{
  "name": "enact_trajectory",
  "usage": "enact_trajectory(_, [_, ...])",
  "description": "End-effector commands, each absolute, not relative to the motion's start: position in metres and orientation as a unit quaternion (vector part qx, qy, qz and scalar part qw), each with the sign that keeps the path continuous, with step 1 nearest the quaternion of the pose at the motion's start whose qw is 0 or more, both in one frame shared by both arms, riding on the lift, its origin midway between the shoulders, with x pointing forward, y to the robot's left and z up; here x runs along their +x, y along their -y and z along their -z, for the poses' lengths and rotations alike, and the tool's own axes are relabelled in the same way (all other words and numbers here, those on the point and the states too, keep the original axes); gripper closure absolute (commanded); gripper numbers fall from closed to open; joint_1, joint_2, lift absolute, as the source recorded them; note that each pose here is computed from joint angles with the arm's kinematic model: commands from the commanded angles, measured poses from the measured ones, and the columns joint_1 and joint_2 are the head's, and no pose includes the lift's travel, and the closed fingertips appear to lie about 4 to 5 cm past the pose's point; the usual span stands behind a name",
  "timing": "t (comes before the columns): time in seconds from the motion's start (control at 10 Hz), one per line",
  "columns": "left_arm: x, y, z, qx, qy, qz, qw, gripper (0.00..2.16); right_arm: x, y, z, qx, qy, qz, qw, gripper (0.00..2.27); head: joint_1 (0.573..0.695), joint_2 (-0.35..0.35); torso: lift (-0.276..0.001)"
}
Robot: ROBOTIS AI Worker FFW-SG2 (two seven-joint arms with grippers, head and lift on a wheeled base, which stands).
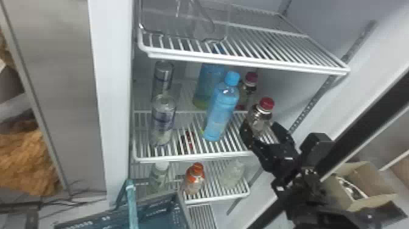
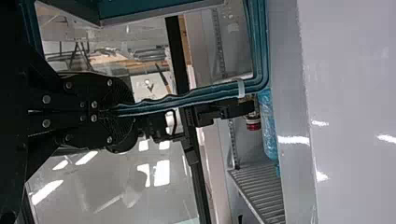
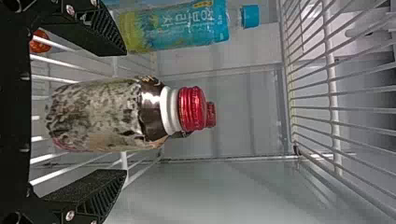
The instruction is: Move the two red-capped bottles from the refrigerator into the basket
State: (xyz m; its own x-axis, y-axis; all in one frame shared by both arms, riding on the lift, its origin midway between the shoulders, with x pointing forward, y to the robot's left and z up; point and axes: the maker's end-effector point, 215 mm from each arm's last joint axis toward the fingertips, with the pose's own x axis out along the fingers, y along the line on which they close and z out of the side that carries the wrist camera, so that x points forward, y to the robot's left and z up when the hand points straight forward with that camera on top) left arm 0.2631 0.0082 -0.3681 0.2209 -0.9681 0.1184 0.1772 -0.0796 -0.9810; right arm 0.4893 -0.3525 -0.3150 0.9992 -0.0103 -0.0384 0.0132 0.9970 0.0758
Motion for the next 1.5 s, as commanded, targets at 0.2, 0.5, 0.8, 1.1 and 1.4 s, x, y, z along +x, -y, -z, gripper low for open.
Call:
enact_trajectory(0.2, [0.263,-0.008,0.368,-0.536,-0.369,0.503,0.569,1.20,0.511,0.351,0.316,0.041,-0.021,0.001,0.999,0.11,0.695,-0.350,0.000])
enact_trajectory(0.5, [0.263,-0.008,0.369,-0.536,-0.370,0.502,0.569,1.20,0.516,0.353,0.320,0.043,-0.031,0.003,0.999,0.13,0.695,-0.350,0.000])
enact_trajectory(0.8, [0.263,-0.009,0.369,-0.535,-0.370,0.502,0.569,1.20,0.518,0.355,0.334,0.058,-0.041,0.004,0.997,0.84,0.695,-0.350,0.000])
enact_trajectory(1.1, [0.260,-0.009,0.371,-0.537,-0.373,0.500,0.568,1.20,0.517,0.361,0.326,0.051,-0.029,0.007,0.998,1.27,0.695,-0.350,0.000])
enact_trajectory(1.4, [0.260,-0.009,0.371,-0.536,-0.374,0.501,0.567,1.20,0.500,0.356,0.307,0.057,-0.013,0.000,0.998,1.27,0.695,-0.350,0.000])
